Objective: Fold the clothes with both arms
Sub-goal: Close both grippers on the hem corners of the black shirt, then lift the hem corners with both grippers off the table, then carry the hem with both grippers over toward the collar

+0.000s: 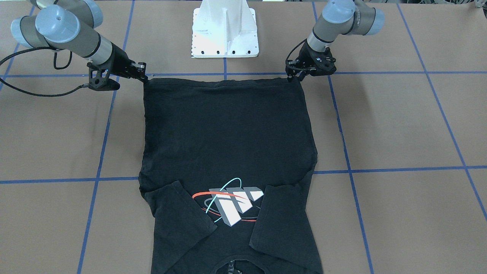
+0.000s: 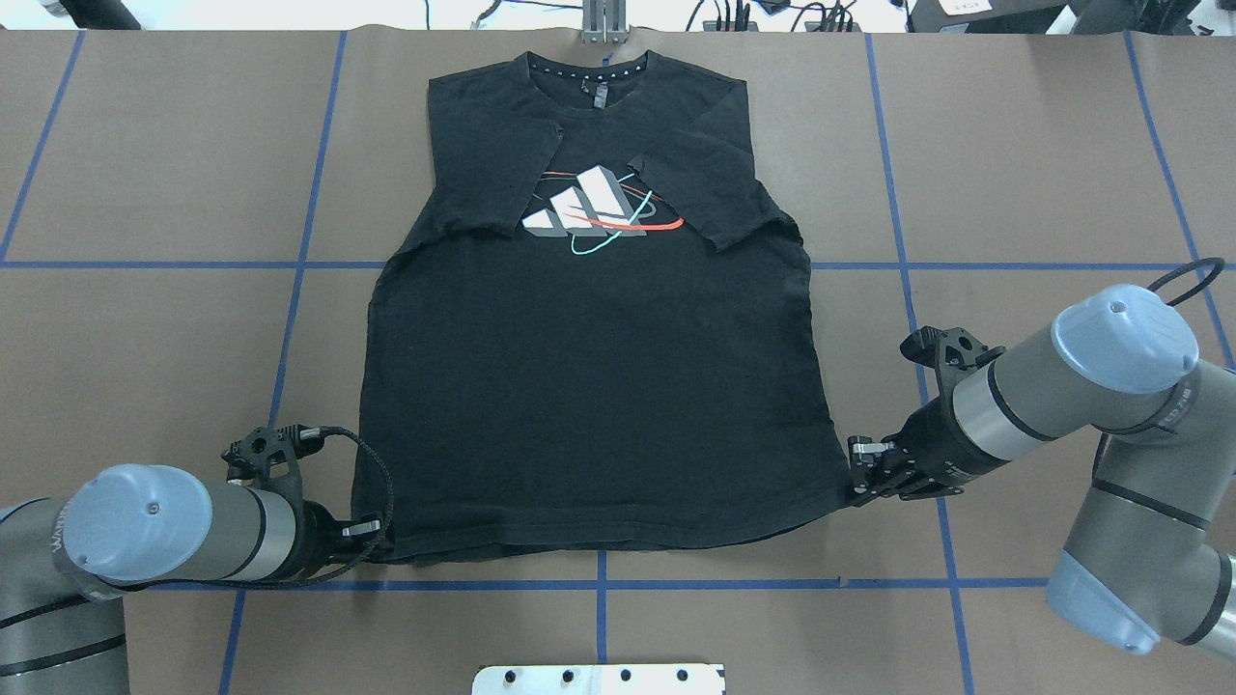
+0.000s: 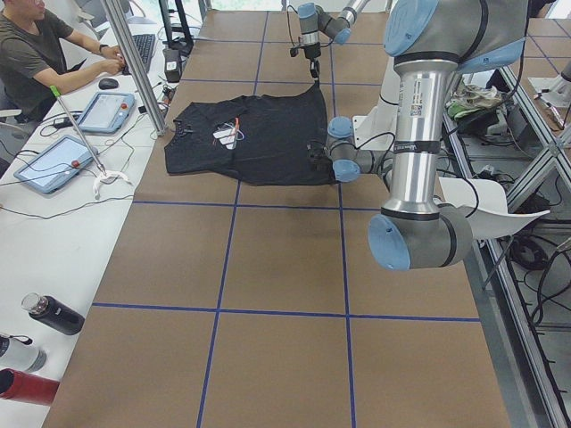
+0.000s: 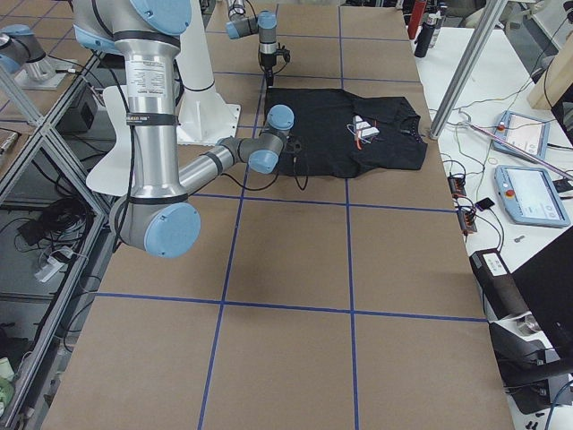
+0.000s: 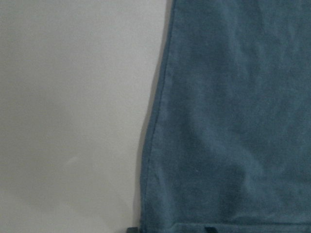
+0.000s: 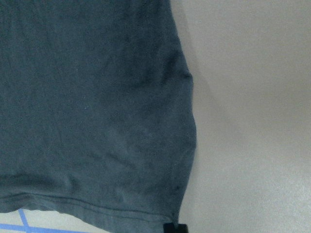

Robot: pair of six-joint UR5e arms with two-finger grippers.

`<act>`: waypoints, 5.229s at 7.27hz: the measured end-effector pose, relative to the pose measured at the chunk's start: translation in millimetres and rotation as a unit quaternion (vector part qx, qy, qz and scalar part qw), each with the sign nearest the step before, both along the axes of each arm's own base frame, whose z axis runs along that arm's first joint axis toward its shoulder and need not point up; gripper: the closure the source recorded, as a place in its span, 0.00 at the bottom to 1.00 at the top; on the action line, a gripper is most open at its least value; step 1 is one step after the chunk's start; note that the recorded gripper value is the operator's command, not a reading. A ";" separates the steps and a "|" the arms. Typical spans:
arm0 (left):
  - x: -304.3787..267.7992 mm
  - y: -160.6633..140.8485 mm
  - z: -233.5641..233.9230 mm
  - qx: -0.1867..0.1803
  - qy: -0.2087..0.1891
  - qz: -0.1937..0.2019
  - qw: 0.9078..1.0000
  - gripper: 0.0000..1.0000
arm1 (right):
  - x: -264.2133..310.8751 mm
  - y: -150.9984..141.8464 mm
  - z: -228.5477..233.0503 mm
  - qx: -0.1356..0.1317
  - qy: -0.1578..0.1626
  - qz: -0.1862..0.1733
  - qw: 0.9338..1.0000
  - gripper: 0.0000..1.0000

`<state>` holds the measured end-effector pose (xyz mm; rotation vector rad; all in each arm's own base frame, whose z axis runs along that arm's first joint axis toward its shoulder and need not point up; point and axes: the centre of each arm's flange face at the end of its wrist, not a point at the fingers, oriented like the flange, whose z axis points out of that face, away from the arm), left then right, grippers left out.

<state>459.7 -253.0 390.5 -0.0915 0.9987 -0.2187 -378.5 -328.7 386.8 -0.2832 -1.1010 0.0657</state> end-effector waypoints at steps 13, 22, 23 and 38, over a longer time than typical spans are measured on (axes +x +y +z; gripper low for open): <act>3.8 8.4 -0.6 -0.007 -0.007 0.007 1.000 1.00 | 6.2 -3.7 -1.3 -0.004 -0.004 0.000 1.000 1.00; -107.2 20.1 -131.9 0.048 0.108 0.096 0.988 1.00 | 98.0 19.7 22.8 -0.017 -0.097 -0.052 0.994 1.00; -124.8 24.0 -126.1 0.078 0.107 0.125 0.983 1.00 | 113.1 36.1 29.2 -0.023 -0.112 -0.070 0.991 1.00; -146.8 -115.3 -157.0 0.116 0.149 0.094 0.977 1.00 | 141.3 -141.0 -3.5 -0.019 -0.189 0.031 0.981 1.00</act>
